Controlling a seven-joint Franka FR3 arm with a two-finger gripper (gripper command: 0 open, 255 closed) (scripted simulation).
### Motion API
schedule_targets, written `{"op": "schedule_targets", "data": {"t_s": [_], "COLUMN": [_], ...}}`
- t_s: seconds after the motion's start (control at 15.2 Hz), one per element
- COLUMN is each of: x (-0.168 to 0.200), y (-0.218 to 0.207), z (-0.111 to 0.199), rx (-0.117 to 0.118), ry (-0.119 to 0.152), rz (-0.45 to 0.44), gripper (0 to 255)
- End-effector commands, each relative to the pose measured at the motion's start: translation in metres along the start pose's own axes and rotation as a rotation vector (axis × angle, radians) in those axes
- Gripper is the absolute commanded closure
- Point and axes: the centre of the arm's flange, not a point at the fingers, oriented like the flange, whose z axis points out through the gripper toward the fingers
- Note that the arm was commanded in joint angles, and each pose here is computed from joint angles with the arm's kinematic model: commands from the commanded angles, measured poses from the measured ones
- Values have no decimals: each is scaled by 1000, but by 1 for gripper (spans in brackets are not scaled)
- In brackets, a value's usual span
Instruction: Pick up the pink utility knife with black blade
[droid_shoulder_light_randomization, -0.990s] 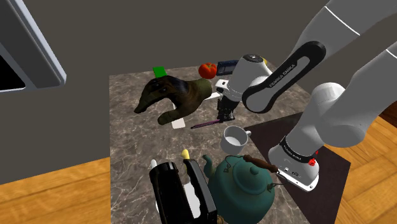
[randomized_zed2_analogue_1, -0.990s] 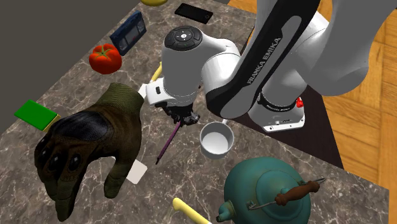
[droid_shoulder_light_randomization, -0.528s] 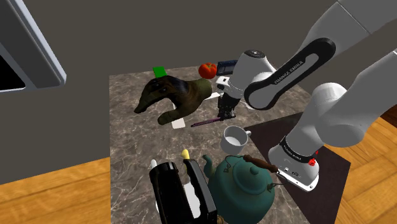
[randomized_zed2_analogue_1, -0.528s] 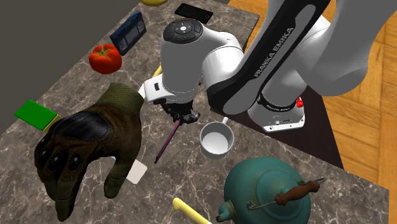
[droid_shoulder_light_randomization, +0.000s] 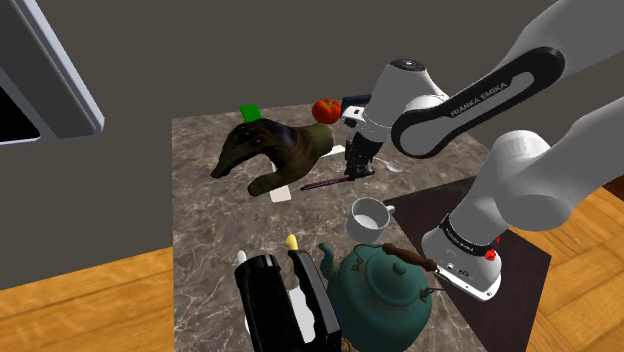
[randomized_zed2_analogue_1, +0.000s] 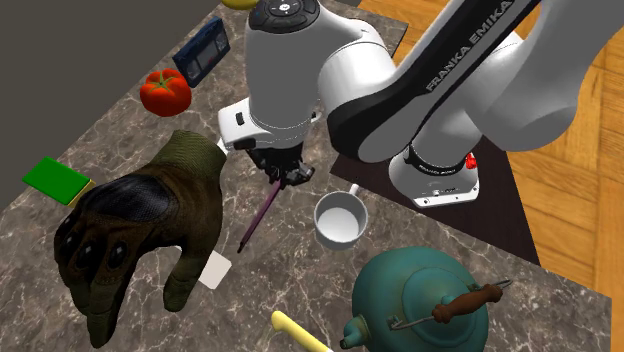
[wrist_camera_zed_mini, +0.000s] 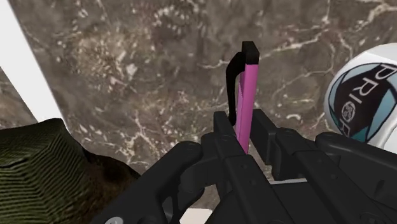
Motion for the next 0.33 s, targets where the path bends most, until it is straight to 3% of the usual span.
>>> {"op": "schedule_targets", "data": {"t_s": [0.0, 0.26], "x": [1, 2], "y": [1, 2], "z": [-11, -22], "rx": [1, 0], "ry": [-1, -1], "rz": [0, 0], "gripper": [255, 255]}}
